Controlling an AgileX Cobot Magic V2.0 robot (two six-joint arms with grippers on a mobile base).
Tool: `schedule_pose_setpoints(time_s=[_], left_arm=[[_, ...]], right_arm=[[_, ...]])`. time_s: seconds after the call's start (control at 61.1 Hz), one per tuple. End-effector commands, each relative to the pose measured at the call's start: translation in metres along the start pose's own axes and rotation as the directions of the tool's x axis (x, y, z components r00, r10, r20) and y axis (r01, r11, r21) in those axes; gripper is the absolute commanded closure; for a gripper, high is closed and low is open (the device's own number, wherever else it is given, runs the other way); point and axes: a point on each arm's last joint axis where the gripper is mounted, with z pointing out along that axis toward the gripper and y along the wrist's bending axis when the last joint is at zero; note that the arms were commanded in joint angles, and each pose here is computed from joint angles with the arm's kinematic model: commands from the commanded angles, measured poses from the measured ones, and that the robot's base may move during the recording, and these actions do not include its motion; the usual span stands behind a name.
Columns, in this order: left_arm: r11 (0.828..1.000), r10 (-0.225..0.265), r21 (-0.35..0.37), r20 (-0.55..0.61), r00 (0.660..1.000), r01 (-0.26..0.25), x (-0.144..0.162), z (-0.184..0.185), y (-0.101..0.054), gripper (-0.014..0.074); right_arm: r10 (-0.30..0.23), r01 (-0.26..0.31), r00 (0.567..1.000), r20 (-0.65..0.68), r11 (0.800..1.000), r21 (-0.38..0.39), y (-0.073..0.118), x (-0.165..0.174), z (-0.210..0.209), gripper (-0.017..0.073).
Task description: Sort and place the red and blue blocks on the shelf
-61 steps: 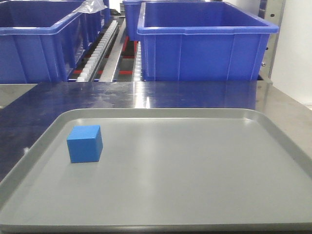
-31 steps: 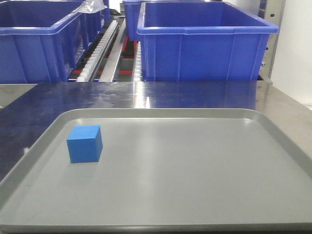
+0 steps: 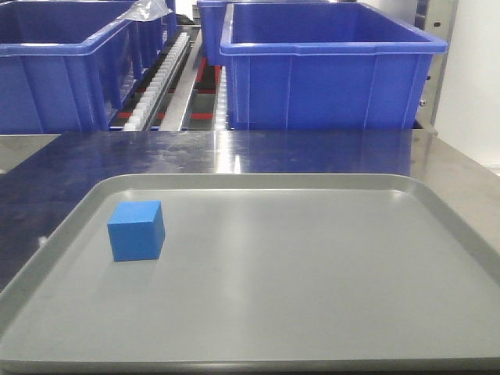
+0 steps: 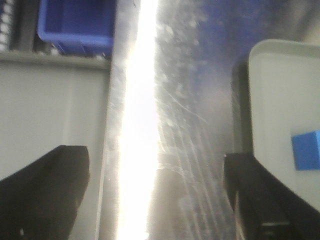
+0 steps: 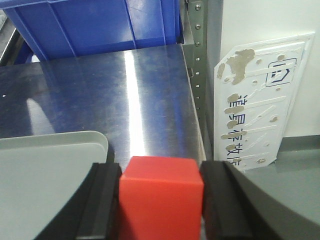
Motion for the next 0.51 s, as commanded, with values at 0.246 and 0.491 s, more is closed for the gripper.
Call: schedule_pose_setpoints(time_s=[0.246, 0.491], left_arm=[[0.993, 0.024, 0.117, 0.061, 0.998, -0.031, -0.035, -0.002, -0.032, -0.0012], [0.979, 0.098, 0.180, 0.015, 0.995, -0.099, -0.044, 0.012, -0.063, -0.0012]], right_arm=[[-0.012, 0.014, 0.992, 0.125, 1.000, -0.016, 0.003, -0.018, -0.004, 0.0504], [-0.012, 0.014, 0.992, 0.125, 1.000, -0.016, 0.003, -0.018, -0.004, 0.0504]])
